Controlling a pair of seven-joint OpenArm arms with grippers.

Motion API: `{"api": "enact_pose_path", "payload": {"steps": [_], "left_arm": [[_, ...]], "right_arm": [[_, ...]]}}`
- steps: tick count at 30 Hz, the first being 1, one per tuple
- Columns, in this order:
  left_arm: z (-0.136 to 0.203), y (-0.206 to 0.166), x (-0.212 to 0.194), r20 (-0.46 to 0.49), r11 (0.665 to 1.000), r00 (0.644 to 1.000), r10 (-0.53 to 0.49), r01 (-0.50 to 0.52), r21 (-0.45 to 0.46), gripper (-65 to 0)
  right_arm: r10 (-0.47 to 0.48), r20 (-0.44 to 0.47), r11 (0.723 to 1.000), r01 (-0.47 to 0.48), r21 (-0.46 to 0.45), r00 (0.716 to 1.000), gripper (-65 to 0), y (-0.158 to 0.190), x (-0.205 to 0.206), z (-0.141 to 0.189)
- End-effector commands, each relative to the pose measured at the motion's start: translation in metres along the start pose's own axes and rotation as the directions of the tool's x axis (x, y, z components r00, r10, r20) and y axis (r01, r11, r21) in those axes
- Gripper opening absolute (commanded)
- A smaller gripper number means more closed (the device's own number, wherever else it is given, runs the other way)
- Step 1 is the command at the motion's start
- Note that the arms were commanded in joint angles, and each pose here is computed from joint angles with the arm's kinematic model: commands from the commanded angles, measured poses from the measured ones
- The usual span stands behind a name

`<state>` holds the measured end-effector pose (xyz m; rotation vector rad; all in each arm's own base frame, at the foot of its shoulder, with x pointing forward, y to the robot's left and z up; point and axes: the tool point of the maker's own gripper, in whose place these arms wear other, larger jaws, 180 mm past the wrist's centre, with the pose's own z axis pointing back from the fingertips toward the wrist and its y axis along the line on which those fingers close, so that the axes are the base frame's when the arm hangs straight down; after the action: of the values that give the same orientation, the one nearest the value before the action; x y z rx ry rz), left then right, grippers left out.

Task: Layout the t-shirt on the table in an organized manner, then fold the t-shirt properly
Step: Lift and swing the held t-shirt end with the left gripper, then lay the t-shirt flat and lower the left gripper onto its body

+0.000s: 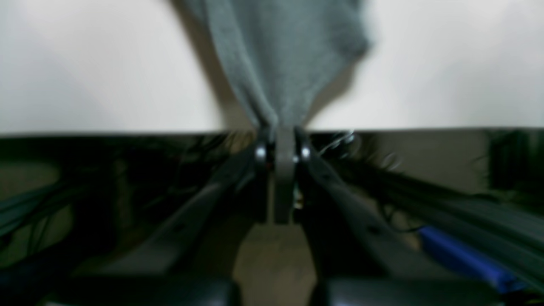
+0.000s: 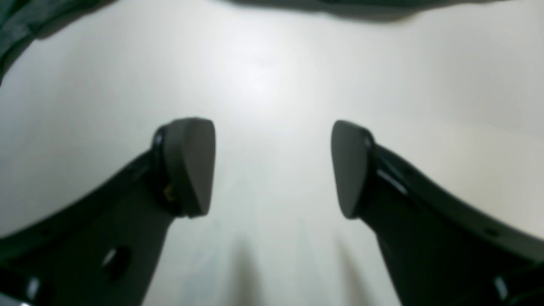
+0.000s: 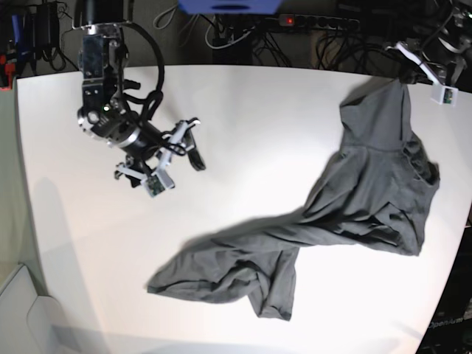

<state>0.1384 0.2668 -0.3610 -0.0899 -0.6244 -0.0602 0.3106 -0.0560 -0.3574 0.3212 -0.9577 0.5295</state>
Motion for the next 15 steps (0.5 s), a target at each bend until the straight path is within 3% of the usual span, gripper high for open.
{"api": "enact_pose_path", "payload": {"steps": [1,6,15], "left_arm": [[0.001,0.001,0.006,0.021,1.0,1.0,-0.018,0.017,0.014,-64.4],[-0.016,-0.001,-0.021,-0.119,0.992,0.986,-0.119,0.124,0.034,-64.2],[-0.018,-0.005,-0.046,-0.178,0.995,0.98,-0.088,0.093,0.022,-62.5]], "right_arm": [[0.007,0.061,1.0,-0.007,0.01,0.998,-21.5,0.003,0.017,0.001],[0.009,0.059,1.0,-0.01,0.017,0.998,-21.5,0.006,0.017,0.0],[0.018,-0.016,1.0,-0.018,0.015,1.0,-21.4,0.003,0.005,-0.001]]}}
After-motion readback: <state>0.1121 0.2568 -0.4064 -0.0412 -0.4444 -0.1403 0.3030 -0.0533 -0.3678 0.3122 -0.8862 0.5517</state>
